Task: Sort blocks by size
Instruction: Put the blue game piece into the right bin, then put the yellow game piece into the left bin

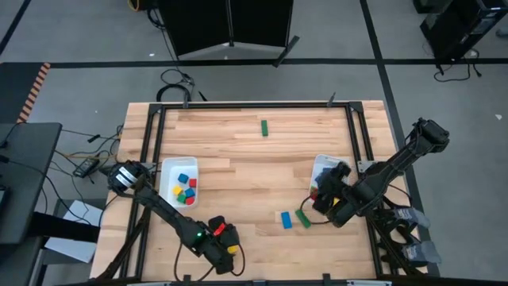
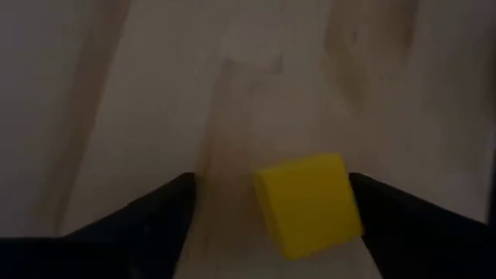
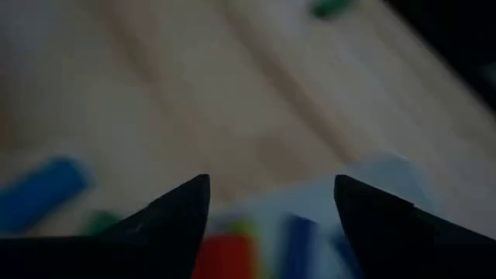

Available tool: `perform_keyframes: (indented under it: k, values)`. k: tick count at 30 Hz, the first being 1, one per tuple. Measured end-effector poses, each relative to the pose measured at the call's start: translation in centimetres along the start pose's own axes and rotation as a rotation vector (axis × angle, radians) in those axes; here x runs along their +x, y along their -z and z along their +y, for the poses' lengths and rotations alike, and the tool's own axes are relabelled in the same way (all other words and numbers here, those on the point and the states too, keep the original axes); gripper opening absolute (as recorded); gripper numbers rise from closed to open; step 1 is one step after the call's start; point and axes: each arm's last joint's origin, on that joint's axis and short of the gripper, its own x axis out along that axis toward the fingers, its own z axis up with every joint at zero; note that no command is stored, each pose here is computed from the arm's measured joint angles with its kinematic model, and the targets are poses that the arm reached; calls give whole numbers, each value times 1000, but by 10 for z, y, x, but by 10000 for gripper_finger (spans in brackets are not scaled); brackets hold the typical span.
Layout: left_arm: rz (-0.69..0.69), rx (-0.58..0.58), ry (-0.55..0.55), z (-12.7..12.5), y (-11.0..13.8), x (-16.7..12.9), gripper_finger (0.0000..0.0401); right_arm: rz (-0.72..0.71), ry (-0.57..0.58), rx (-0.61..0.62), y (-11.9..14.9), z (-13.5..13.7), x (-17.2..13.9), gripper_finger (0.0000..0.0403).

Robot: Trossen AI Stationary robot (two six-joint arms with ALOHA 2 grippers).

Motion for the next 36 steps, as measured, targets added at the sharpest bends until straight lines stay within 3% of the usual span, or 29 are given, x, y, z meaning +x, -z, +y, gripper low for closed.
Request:
perform_keyframes:
  k: [3, 7, 11, 16, 23, 27, 32, 36]
  values:
    - [15, 2, -23, 3, 0, -1, 274, -42, -153, -37, -6, 23, 3, 273]
    - [27, 55, -37, 5, 1, -3, 129, -64, -330, 18, -14, 54, 11, 262]
    - [60, 88, -56, 12, -1, -13, 136, 17, -363, 113, -10, 73, 31, 256]
    - [-18, 73, -212, 34, -8, -71, 136, 55, -377, 141, 0, 93, 49, 256]
    - [-125, -217, -426, 111, 18, -153, 136, 87, -376, 174, 2, 113, 59, 252]
    - [-129, -371, -499, 152, 45, -167, 136, 140, -311, 175, -2, 121, 60, 259]
    - [-109, -462, -500, 181, 71, -162, 140, 231, -213, 179, -9, 130, 67, 272]
    - [-114, -477, -489, 184, 73, -161, 250, 279, -188, 172, -13, 141, 73, 274]
